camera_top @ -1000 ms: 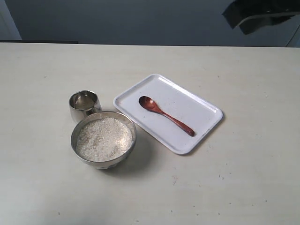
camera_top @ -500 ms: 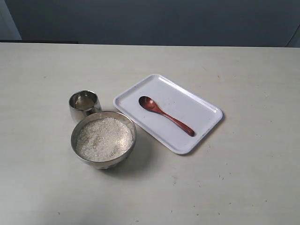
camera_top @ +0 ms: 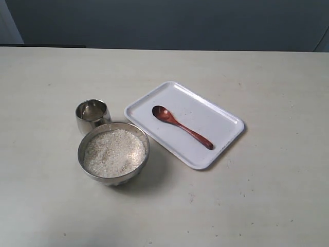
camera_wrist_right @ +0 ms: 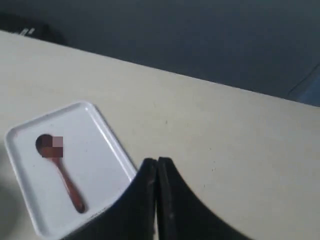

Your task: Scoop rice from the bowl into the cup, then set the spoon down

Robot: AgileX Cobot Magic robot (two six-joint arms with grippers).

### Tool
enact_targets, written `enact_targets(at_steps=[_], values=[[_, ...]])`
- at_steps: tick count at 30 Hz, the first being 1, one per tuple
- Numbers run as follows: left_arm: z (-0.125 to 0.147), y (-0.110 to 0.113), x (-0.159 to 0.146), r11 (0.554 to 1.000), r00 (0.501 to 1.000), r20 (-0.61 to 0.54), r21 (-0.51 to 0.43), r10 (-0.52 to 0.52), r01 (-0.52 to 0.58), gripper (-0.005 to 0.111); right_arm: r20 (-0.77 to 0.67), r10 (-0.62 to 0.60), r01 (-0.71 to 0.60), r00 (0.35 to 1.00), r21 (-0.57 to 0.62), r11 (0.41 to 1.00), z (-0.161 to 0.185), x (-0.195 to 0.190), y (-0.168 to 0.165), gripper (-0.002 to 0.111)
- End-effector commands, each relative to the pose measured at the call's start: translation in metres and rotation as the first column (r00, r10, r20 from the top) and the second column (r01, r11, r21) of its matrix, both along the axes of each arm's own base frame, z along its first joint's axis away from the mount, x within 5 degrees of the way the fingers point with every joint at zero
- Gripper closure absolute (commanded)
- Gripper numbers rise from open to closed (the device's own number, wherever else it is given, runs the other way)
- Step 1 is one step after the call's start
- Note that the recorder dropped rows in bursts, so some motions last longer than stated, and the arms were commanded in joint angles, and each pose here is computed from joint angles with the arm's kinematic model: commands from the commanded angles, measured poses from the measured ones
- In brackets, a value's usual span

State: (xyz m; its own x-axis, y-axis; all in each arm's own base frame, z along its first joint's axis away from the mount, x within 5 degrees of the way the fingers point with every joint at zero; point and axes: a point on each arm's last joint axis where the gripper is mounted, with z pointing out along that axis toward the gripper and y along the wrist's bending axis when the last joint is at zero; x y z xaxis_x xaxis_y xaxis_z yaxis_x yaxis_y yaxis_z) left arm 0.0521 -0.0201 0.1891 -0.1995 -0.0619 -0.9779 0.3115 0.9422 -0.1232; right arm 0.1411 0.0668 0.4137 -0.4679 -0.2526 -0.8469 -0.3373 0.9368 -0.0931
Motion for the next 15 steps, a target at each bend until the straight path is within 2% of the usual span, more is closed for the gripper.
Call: enact_targets(at_steps=[1, 5, 7, 11, 15], values=[[0.003, 0.000, 0.000, 1.000, 1.000, 0.022, -0.012, -0.002, 0.003, 0.106, 0.067, -0.102, 0.096, 0.992, 0.097, 0.991, -0.034, -0.010, -0.025, 0.108], [0.003, 0.000, 0.000, 1.000, 1.000, 0.022, -0.012, -0.002, 0.003, 0.106, 0.069, -0.274, 0.261, 0.959, 0.152, 0.953, -0.100, -0.039, -0.056, 0.108], [0.003, 0.000, 0.000, 1.000, 1.000, 0.022, -0.012, -0.002, 0.003, 0.106, 0.100, -0.312, 0.291, 0.945, 0.181, 0.940, -0.121, -0.050, -0.061, 0.108], [0.003, 0.000, 0.000, 1.000, 1.000, 0.022, -0.012, -0.002, 0.003, 0.106, 0.260, -0.356, 0.283, 0.898, 0.279, 0.917, -0.171, -0.072, -0.066, 0.108], [0.003, 0.000, 0.000, 1.000, 1.000, 0.022, -0.012, -0.002, 0.003, 0.106, 0.324, -0.355, 0.249, 0.877, 0.325, 0.912, -0.211, -0.077, -0.065, 0.108]])
